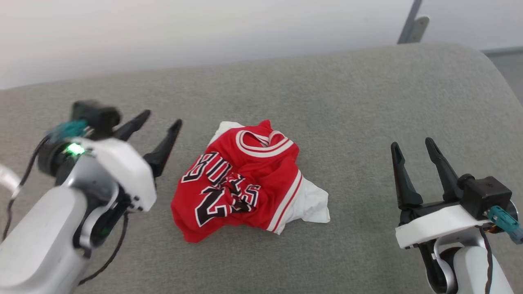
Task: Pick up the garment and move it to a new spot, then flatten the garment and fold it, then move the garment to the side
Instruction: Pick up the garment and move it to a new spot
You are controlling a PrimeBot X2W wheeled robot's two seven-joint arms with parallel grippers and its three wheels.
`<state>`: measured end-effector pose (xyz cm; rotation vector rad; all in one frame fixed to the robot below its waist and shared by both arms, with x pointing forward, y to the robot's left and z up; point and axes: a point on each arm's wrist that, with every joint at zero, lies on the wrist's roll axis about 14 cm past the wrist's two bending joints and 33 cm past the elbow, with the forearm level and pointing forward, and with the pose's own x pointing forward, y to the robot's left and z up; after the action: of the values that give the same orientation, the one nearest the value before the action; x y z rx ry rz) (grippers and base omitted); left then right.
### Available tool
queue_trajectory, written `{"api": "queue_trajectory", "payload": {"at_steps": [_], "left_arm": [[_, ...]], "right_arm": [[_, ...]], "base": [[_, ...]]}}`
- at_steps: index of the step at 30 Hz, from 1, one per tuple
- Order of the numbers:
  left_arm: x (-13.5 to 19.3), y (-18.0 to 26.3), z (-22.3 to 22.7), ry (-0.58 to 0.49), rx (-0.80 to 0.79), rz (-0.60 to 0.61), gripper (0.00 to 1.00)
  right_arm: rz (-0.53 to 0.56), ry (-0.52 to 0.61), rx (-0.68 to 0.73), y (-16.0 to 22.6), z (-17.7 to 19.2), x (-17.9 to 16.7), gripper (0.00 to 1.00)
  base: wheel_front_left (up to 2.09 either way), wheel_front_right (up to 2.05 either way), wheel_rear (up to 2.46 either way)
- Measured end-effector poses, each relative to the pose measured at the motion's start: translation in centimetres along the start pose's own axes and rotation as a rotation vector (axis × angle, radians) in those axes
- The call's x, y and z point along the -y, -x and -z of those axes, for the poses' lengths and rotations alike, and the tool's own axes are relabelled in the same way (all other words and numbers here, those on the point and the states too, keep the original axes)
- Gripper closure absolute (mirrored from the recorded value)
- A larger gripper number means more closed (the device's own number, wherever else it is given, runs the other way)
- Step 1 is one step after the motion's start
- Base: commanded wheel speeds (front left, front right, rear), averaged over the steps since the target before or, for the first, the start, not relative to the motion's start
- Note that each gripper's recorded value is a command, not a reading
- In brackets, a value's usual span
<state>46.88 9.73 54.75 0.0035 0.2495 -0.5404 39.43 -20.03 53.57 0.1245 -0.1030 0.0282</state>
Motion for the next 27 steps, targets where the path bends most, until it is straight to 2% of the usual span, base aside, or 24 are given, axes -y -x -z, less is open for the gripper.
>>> {"api": "queue_trajectory", "payload": {"at_steps": [11,18,27], "left_arm": [[-4.1,8.6,-2.6,0.014,0.356,-0.251,0.0],[-4.9,12.3,-1.4,0.026,0.424,-0.349,0.0],[-5.5,14.8,1.5,0.101,0.41,-0.426,0.0]], "right_arm": [[-0.043,0.003,0.017,0.7,-0.7,-1.1,0.0],[-0.04,0.018,0.016,1.2,-0.7,-0.5,0.0],[-0.036,0.021,0.01,1.8,-0.3,-0.1,0.0]], "base": [[0.0,0.0,0.0],[0.0,0.0,0.0],[0.0,0.0,0.0]]}}
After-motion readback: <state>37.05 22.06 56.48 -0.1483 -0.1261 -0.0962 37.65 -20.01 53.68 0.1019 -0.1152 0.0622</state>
